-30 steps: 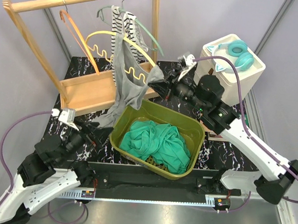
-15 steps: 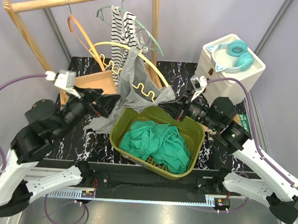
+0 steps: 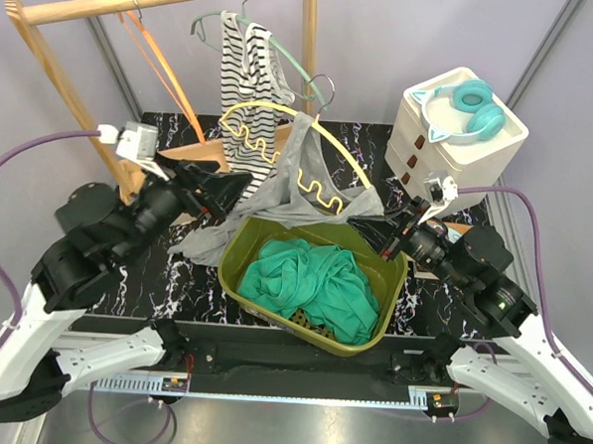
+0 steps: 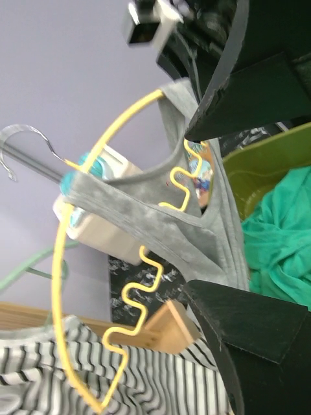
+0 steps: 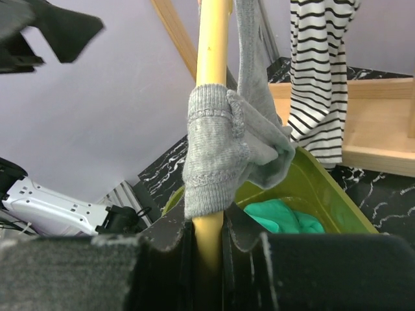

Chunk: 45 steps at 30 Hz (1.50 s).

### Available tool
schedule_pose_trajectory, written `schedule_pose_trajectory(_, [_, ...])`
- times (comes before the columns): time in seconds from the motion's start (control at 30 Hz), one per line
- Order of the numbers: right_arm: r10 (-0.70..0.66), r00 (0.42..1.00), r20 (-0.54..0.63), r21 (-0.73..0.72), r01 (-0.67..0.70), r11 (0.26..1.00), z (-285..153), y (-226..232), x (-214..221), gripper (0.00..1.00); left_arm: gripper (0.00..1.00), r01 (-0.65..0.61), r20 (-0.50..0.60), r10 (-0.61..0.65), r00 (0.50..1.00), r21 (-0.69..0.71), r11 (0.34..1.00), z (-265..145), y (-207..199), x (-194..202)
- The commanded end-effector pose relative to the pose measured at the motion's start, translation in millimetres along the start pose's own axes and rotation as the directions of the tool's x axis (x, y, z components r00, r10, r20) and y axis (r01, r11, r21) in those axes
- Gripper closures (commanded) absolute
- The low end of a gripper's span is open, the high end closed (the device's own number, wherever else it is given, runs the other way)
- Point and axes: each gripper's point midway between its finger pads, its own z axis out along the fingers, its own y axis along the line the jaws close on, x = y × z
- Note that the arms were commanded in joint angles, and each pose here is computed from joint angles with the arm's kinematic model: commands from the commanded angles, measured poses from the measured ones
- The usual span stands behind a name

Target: Remove the tank top from the hanger

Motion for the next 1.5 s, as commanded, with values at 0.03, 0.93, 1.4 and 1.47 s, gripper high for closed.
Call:
schedule_pose_trajectory(0.03, [-0.026, 0.996, 0.091, 0.015, 0.024, 1.000, -18, 3, -21, 1.00, 0.09, 0.028, 0.078, -0.039, 0.996, 0.138, 0.990, 1, -30, -23])
schedule_pose_trajectory(0.93, [0.022, 1.000, 0.006, -0.052, -0.021, 0.998, -51, 11, 15, 1.00, 0.43, -0.036, -0.141, 0.039, 0.989, 0.024, 0.999, 119, -17, 77])
schedule_pose_trajectory(1.4, [-0.077, 0.997, -0.011, -0.135, 0.075, 0.988, -109, 25, 28, 1.00, 1.00, -0.202, -0.074, 0.187, 0.979, -0.352, 0.914, 96, 49, 25])
schedule_pose_trajectory(1.47, [-0.092, 0.996, 0.003, -0.175, 0.091, 0.980, -119, 34, 26, 1.00, 1.00, -0.202, -0.085, 0.183, 0.979, -0.402, 0.893, 89, 61, 28])
